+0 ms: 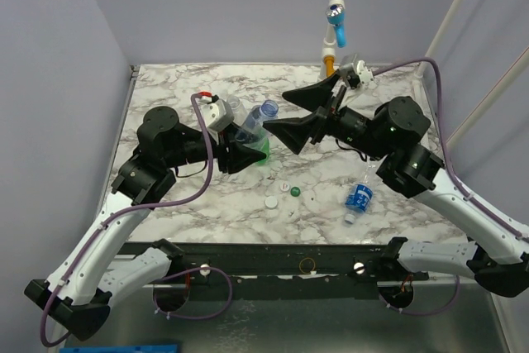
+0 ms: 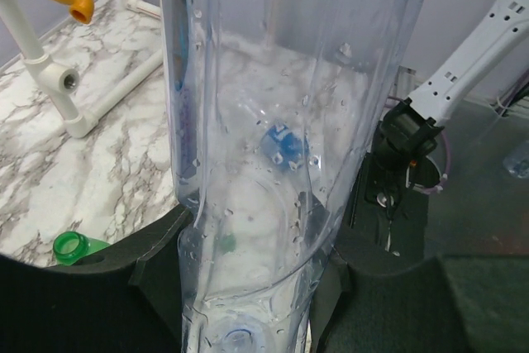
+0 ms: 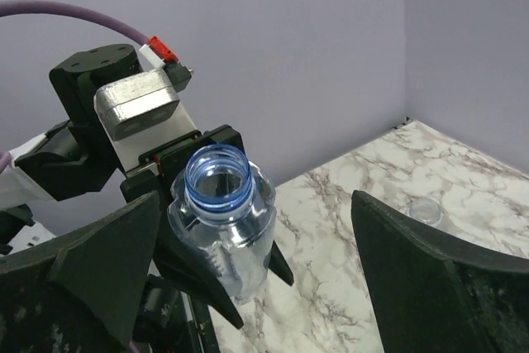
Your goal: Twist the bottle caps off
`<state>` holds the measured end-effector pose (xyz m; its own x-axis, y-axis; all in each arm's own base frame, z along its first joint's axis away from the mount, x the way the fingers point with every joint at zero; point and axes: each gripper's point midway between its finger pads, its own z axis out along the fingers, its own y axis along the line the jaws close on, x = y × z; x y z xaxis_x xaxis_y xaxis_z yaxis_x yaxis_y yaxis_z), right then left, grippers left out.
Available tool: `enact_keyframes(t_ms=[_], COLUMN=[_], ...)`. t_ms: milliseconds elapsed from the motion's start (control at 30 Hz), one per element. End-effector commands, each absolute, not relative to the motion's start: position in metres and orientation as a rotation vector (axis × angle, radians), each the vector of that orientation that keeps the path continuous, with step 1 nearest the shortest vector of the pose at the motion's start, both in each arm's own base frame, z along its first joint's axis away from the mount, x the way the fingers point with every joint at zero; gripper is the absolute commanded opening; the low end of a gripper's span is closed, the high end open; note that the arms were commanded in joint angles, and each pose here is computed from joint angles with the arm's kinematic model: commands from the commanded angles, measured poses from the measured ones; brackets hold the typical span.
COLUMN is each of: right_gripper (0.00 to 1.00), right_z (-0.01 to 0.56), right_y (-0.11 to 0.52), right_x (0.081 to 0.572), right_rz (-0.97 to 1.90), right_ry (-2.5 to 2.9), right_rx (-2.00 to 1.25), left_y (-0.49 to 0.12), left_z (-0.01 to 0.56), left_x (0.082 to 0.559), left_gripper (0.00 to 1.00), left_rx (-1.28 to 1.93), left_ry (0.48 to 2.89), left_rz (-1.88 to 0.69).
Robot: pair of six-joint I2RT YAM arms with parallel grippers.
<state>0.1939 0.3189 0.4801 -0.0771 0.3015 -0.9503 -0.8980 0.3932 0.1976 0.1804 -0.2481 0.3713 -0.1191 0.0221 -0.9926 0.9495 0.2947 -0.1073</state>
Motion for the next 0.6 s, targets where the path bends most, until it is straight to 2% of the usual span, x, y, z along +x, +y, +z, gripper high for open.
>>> enact_keyframes(t_ms=[0, 133, 200, 267, 367, 500, 567], right_gripper=[0.99, 0.95, 0.89, 0.8, 0.59, 0.25, 0.13], right_z=[0.506, 0.507, 0.504, 0.499, 0.491, 0.481, 0.478], right_y=[0.329, 0.339, 0.343, 0.348, 0.353, 0.355, 0.353], right_x=[0.179, 0.177, 0.177, 0.177, 0.178, 0.185, 0.191], right_rz=[1.209, 1.262, 1.28, 1.292, 1.304, 1.276, 1.239], right_ry=[1.176, 1.165, 1.175, 1.189, 1.212, 1.25, 1.273], right_rx=[-0.655, -0.666, -0.674, -0.685, -0.697, -0.687, -0.673], left_y=[-0.252, -0.253, -0.254, -0.254, -0.253, -0.252, -0.251], left_z=[0.368, 0.366, 0.366, 0.367, 0.367, 0.367, 0.366], left_x=[0.167, 0.164, 0.164, 0.164, 0.164, 0.167, 0.17], left_gripper=[0.0, 0.0, 0.0, 0.0, 0.0, 0.32, 0.61], left_rx=[1.043, 1.057, 1.059, 1.059, 1.054, 1.03, 1.01], left_ry=[1.412, 1.412, 1.414, 1.413, 1.414, 1.431, 1.442], left_rz=[-1.111, -1.124, -1.131, -1.131, -1.129, -1.12, -1.102])
